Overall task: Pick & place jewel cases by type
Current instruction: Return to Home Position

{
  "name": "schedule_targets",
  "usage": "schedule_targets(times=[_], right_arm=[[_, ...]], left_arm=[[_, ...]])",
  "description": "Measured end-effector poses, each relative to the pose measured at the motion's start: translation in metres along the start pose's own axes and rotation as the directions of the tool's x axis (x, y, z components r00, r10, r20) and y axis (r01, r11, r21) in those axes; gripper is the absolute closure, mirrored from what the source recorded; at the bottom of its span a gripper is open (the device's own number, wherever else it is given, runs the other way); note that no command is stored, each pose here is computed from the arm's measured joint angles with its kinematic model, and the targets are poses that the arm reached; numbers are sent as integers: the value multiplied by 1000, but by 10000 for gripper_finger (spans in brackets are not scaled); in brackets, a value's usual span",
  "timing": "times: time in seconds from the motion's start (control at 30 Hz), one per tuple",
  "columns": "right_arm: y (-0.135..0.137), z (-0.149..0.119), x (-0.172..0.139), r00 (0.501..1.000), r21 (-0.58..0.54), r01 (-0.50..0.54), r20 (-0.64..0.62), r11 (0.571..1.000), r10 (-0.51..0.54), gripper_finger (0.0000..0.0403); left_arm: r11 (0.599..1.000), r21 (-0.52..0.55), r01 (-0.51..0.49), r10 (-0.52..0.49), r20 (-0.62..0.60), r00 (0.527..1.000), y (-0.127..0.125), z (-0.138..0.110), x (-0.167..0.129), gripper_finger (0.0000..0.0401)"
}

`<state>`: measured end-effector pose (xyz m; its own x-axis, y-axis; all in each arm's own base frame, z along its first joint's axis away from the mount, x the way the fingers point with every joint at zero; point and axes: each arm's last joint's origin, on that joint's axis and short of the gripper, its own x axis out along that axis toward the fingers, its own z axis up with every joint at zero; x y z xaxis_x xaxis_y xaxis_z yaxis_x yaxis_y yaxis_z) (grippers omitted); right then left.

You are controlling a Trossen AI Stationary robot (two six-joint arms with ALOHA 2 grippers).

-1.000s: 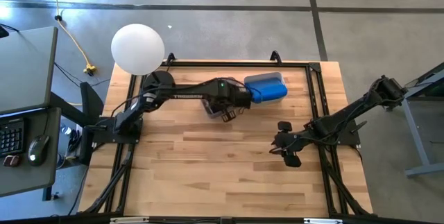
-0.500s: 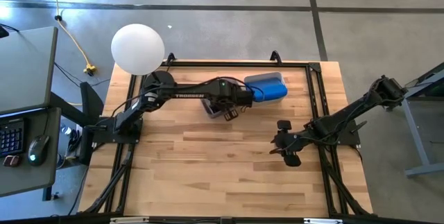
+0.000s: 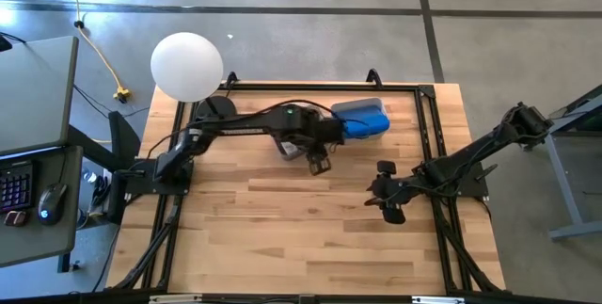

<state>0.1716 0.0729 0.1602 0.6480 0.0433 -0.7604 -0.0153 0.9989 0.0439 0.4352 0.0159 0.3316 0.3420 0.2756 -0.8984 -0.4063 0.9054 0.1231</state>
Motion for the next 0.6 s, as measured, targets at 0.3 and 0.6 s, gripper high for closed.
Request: schedule_targets(times=[0.3,0.6], right_arm=[[-12,38,-62,993,24,-18,118,1000,15,215],[-35,28,-138,902,22,65,426,998,-68,215]], left_arm=[[992,53,114,-115,14,993,33,-34,-101,242],[995,95,-9,-12,210,978,51,-105,-188,242]])
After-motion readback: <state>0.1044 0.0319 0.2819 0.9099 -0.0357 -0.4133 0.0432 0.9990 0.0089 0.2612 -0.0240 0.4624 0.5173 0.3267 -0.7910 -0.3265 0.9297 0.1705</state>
